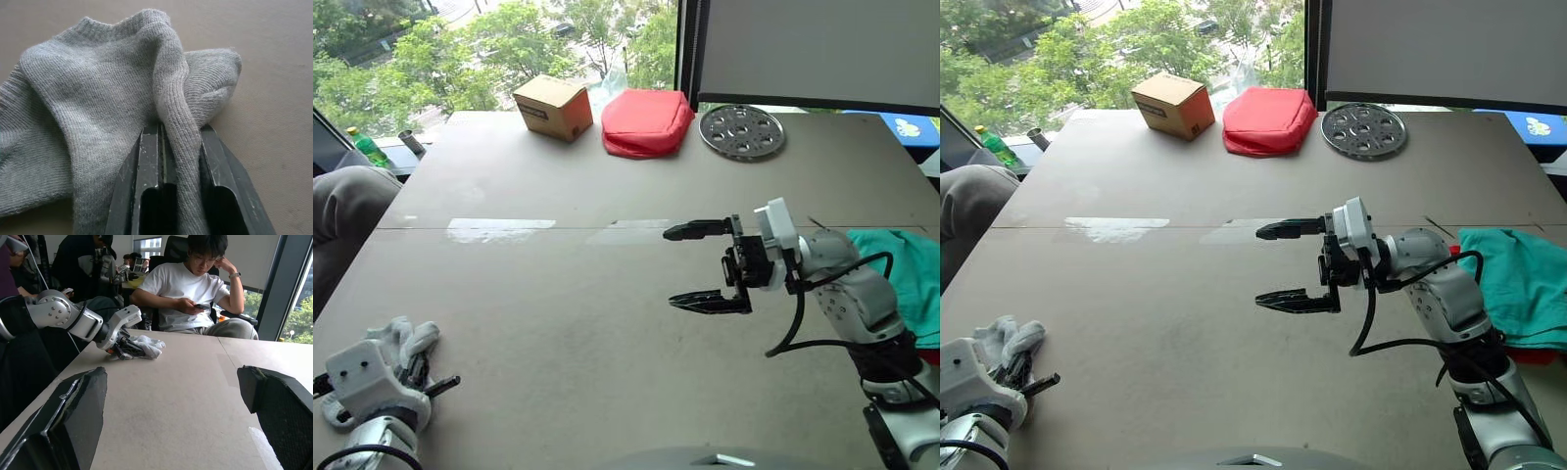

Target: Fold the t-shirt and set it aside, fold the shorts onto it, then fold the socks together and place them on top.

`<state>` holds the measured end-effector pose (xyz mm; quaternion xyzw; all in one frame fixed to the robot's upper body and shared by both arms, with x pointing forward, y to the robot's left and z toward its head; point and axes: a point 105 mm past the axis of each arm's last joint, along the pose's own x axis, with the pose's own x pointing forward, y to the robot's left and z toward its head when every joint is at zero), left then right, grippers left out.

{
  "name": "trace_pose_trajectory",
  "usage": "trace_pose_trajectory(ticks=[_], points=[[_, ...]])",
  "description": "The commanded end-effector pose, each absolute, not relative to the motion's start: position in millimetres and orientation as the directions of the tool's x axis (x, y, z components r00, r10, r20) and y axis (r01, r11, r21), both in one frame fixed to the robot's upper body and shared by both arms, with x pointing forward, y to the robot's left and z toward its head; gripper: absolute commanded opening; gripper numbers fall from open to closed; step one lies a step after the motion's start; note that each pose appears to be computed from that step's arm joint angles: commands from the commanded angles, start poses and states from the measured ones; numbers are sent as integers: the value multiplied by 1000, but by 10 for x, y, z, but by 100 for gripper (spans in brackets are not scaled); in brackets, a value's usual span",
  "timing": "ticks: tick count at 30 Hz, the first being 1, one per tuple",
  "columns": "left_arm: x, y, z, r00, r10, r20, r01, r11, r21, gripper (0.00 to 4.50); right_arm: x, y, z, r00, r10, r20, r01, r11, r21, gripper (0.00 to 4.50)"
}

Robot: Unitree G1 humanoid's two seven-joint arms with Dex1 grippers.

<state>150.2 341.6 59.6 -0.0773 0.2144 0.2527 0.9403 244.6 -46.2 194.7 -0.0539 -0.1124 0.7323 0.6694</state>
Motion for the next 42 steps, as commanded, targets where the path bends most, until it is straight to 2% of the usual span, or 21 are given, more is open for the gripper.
trace_pose_trajectory(ticks=[1,5,9,15,18,20,22,23,24,25,26,27,29,31,33,36,42], points=[[1750,2835,684,906,130,-403,-228,952,-205,5,2412,-497,2049,-87,992,95,-961,-59,-272,450],[2044,2176,855,919,-165,-359,83,969,-232,5,2433,-646,1985,1,998,69,-968,18,-250,450],[2402,1716,881,874,-336,-350,273,937,-218,5,2440,-913,1898,133,991,13,-964,133,-232,450],[2897,1136,744,797,-424,-431,406,903,-137,5,2429,-1270,1793,300,951,-69,-930,276,-242,450],[2966,901,700,758,-462,-460,466,877,-114,5,2413,-1297,1816,331,941,-69,-919,305,-251,450],[2915,838,683,727,-503,-468,500,854,-142,5,2390,-1276,1801,335,940,-71,-920,310,-240,450],[2861,896,742,723,-529,-444,507,843,-179,5,2361,-1231,1770,330,941,-72,-926,307,-220,450],[2846,987,808,738,-525,-423,497,848,-185,71,2348,-1197,1753,325,943,-70,-930,305,-207,450],[2840,1053,853,751,-518,-411,489,853,-181,116,2341,-1175,1744,322,944,-68,-932,303,-200,450],[2790,1129,976,749,-551,-368,501,835,-229,143,2332,-1131,1718,313,947,-67,-937,297,-184,450],[2717,1188,1090,733,-595,-330,531,803,-270,204,2321,-1091,1696,304,950,-64,-942,290,-169,450],[2616,1261,1190,701,-645,-305,571,763,-301,226,2304,-1051,1672,294,954,-60,-946,281,-164,450],[2463,1410,1341,637,-719,-279,631,694,-347,226,2272,-994,1637,272,961,-53,-951,261,-166,450],[2471,1612,1442,635,-720,-280,618,691,-375,226,2268,-975,1616,270,962,-45,-951,260,-169,450],[2578,1766,1549,637,-716,-284,605,693,-392,226,2279,-957,1630,277,961,-25,-949,269,-165,450],[2867,1827,1685,632,-724,-276,591,681,-432,226,2258,-954,1604,285,958,-26,-944,275,-184,450],[3341,1781,1582,577,-723,-379,524,684,-507,226,2166,-923,1615,324,946,-12,-927,315,-201,450]])
